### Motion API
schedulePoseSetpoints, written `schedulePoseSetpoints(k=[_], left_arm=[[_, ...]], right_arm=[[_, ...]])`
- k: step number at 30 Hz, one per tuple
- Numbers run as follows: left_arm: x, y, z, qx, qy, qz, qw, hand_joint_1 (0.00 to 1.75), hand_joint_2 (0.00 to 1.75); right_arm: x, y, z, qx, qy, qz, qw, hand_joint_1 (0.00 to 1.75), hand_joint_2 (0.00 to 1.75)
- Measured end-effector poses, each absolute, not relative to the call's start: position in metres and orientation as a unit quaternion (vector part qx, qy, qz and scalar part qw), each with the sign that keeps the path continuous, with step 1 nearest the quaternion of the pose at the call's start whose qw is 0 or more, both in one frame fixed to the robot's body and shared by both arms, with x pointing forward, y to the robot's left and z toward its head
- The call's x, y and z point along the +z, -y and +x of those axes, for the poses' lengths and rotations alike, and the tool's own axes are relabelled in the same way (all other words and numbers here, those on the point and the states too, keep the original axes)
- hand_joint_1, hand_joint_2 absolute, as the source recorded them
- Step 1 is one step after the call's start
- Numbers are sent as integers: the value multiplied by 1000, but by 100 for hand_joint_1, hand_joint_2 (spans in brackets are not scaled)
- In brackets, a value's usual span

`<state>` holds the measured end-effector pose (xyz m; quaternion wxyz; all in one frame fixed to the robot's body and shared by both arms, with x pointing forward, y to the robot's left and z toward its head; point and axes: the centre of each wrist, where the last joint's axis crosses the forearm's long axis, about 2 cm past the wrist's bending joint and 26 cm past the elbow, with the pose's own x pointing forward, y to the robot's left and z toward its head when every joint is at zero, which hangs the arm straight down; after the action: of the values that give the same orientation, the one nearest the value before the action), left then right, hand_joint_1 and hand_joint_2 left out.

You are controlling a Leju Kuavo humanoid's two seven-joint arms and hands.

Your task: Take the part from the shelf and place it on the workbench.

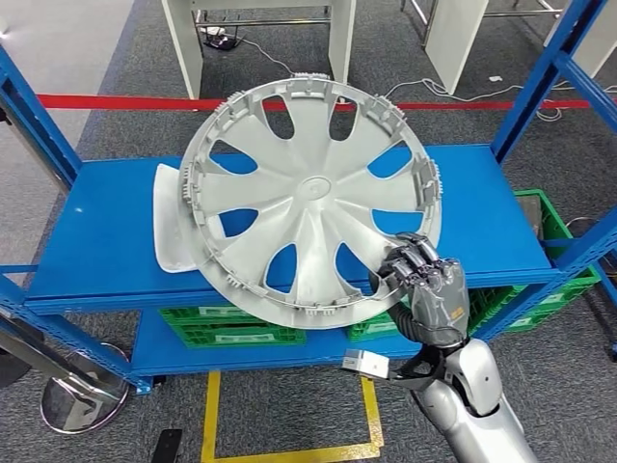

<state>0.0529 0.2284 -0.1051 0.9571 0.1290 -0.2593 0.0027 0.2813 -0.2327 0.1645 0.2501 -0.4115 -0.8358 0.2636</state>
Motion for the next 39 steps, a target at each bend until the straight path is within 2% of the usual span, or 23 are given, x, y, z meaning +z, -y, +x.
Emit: schedulePoseSetpoints(k=[9, 24, 39], left_arm=[[-105, -228, 54, 2, 257, 121, 959, 0, 175], [-105, -241, 65, -27, 271, 121, 955, 0, 175], [-104, -238, 67, -45, 272, 108, 955, 0, 175]], right_arm=[[166, 233, 272, 242, 845, -397, 264, 175, 175], [156, 240, 224, 239, 855, -359, 289, 175, 175], [155, 262, 188, 253, 838, -391, 283, 175, 175]])
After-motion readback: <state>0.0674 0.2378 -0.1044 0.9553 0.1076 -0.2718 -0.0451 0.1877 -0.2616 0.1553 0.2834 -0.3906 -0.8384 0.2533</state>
